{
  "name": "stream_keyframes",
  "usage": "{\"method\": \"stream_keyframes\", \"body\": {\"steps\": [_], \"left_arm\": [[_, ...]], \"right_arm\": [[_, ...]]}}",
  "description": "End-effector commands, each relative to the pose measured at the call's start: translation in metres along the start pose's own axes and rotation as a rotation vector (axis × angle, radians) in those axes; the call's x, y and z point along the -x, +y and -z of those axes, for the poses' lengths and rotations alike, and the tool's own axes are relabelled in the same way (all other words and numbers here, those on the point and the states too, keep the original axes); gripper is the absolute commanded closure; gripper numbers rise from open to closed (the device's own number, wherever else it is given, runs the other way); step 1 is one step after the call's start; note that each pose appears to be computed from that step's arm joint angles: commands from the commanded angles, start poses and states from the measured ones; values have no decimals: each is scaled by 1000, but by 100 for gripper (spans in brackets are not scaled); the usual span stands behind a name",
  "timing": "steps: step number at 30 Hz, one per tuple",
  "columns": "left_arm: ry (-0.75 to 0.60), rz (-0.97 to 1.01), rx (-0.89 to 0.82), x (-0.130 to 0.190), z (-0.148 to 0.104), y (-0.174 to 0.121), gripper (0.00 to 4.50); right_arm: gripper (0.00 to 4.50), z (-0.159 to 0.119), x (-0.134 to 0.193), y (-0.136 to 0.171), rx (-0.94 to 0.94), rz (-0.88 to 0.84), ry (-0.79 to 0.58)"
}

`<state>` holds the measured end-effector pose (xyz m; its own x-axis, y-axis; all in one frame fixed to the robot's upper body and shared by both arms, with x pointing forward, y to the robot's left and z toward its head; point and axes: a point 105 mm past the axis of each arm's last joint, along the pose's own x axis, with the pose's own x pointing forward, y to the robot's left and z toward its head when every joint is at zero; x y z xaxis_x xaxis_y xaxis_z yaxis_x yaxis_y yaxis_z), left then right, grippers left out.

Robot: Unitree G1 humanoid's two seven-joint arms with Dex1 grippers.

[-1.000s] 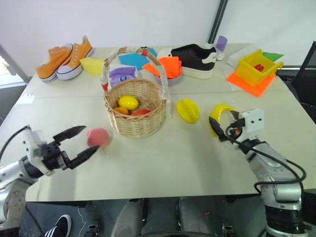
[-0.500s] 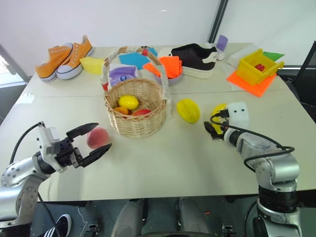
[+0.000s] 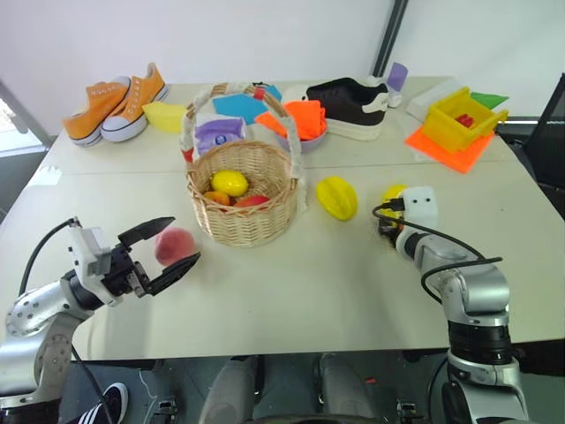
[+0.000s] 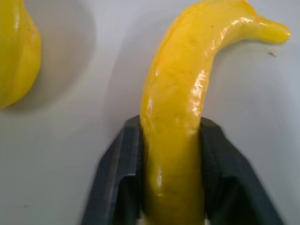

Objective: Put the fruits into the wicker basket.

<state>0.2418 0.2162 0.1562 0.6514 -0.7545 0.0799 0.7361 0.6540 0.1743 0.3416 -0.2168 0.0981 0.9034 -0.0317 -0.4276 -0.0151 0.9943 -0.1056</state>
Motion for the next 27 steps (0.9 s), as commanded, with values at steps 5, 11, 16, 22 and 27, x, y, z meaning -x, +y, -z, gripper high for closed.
{"method": "stream_keyframes", "body": {"steps": [5, 11, 16, 22, 27], "left_arm": [[-40, -49, -43, 3, -9, 10, 0], [-42, -130, -64, 13, -6, 27, 0], [-30, -155, -72, 20, -2, 34, 0], [-26, -174, -75, 23, 0, 36, 0], [-38, -210, -95, 25, 0, 42, 0]], "right_arm": [[370, -55, 25, -7, 90, -116, -305], [370, -72, 90, 29, 202, -670, -493], [370, -65, 121, 42, 295, -904, -462], [370, -53, 140, 86, 464, -1114, -409], [370, -69, 141, 130, 489, -1264, -441]]}}
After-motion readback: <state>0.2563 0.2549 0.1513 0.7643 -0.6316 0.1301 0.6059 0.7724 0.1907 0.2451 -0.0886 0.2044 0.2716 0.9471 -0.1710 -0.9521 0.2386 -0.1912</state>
